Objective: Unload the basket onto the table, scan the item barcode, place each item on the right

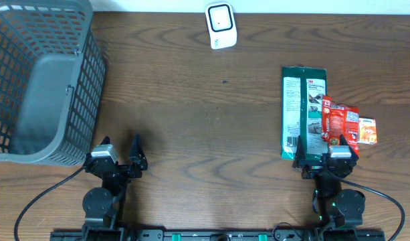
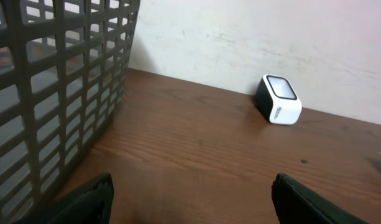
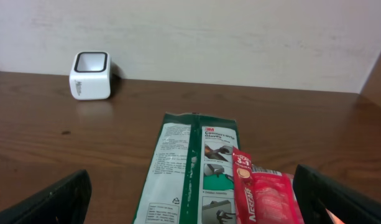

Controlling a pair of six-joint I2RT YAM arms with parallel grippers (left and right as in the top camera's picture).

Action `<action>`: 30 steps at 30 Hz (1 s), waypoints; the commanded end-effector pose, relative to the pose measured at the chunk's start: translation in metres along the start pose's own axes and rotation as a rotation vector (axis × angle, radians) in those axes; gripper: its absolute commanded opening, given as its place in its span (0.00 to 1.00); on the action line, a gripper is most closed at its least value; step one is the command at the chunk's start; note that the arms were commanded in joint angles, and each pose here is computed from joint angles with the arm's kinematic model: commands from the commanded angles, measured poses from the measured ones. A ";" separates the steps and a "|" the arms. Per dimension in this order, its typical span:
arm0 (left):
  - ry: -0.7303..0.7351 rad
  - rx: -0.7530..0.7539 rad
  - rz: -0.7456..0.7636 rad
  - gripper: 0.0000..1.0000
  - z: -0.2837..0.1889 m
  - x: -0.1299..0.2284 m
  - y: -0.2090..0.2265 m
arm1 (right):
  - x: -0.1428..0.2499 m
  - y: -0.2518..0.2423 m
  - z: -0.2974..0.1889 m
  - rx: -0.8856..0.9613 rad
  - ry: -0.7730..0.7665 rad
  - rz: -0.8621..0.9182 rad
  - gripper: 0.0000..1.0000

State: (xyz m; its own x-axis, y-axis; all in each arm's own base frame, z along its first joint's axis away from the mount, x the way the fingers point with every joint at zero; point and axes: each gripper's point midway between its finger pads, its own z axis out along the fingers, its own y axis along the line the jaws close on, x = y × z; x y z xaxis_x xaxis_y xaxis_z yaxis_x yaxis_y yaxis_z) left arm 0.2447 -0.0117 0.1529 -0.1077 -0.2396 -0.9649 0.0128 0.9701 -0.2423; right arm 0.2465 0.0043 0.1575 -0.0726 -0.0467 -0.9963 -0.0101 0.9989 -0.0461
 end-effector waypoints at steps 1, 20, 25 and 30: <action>0.051 -0.018 0.016 0.82 0.001 0.016 0.005 | 0.001 -0.005 0.000 0.023 0.000 0.014 0.99; 0.067 -0.020 0.017 0.82 0.001 0.019 0.005 | 0.001 -0.005 0.000 0.023 0.000 0.014 0.99; 0.085 -0.024 0.017 0.82 0.002 0.023 0.006 | 0.001 -0.005 0.000 0.023 0.000 0.014 0.99; 0.092 -0.026 0.018 0.82 0.002 0.025 0.006 | 0.001 -0.005 0.000 0.023 0.000 0.014 0.99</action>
State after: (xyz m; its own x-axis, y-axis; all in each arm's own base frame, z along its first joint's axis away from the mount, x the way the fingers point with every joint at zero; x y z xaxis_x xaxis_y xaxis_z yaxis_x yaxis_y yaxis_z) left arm 0.2459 -0.0118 0.1451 -0.1410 -0.2373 -0.9612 0.0045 0.9707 -0.2403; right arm 0.2465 0.0043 0.1577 -0.0718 -0.0470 -0.9963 -0.0101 0.9989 -0.0464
